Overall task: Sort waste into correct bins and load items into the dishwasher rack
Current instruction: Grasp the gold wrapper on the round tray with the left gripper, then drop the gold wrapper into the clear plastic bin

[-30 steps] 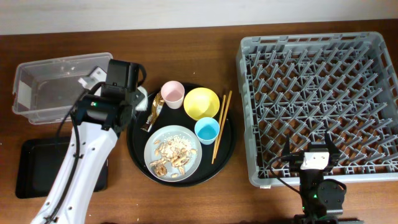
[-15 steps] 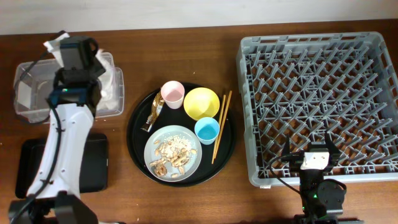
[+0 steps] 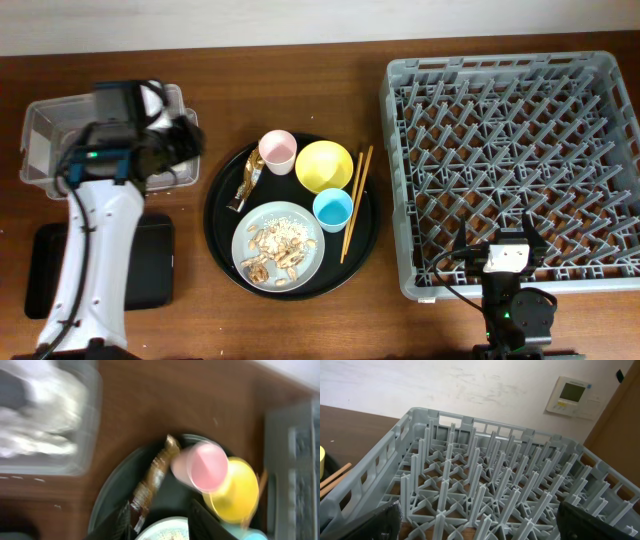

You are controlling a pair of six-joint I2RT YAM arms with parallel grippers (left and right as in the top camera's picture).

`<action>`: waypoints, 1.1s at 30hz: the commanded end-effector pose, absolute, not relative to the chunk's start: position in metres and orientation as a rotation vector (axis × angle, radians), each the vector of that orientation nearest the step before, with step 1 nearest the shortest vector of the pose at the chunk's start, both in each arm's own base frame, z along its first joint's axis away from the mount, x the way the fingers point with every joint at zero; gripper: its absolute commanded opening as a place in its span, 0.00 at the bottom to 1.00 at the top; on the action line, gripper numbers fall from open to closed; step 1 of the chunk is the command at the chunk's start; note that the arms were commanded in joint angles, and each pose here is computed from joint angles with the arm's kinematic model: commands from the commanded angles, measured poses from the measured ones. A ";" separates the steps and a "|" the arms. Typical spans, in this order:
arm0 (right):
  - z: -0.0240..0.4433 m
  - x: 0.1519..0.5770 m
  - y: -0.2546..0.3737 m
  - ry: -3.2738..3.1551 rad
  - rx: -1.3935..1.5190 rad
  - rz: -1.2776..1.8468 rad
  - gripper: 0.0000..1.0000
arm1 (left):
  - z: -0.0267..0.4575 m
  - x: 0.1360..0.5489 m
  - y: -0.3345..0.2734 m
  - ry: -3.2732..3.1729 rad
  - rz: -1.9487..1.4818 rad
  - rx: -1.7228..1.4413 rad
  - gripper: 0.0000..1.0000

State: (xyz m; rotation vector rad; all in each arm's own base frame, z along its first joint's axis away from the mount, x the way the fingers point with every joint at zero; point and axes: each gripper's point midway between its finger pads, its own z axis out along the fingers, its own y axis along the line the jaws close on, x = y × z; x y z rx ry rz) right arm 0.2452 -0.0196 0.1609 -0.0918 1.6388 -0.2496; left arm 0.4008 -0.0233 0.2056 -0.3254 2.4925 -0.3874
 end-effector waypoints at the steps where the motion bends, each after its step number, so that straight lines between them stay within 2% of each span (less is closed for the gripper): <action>1: 0.158 0.245 -0.022 1.644 -0.083 -0.260 0.99 | 0.163 0.382 -0.060 2.635 -0.369 -0.083 0.39; 11: 0.158 0.245 -0.022 1.644 -0.083 -0.260 0.99 | 0.031 0.378 -0.070 2.949 -0.204 -0.038 0.39; 17: 0.158 0.245 -0.022 1.644 -0.083 -0.260 0.99 | 0.001 0.377 -0.070 3.002 -0.193 -0.010 0.39; 18: 0.158 0.245 -0.022 1.644 -0.083 -0.260 0.99 | -0.003 0.376 -0.070 3.012 -0.190 -0.011 0.30; 19: 0.158 0.245 -0.022 1.644 -0.083 -0.260 0.99 | -0.003 0.376 -0.070 3.011 -0.191 -0.011 0.15; 20: 0.158 0.245 -0.022 1.644 -0.083 -0.260 0.99 | -0.002 0.378 -0.070 3.005 -0.192 -0.013 0.02; 21: 0.158 0.245 -0.022 1.645 -0.083 -0.260 0.99 | 0.000 0.381 -0.070 2.999 -0.193 -0.012 0.01; 24: 0.158 0.245 -0.022 1.644 -0.083 -0.260 0.99 | 0.024 0.387 -0.071 2.989 -0.197 -0.012 0.00; 28: 0.158 0.245 -0.022 1.644 -0.083 -0.260 0.99 | 0.110 0.401 -0.072 2.825 -0.221 -0.060 0.00; 30: 0.158 0.245 -0.022 1.644 -0.083 -0.260 0.99 | 0.169 0.413 -0.049 2.621 -0.227 -0.294 0.00; 33: 0.158 0.245 -0.022 1.644 -0.083 -0.260 0.99 | 0.199 0.429 0.006 2.417 -0.286 -0.698 0.00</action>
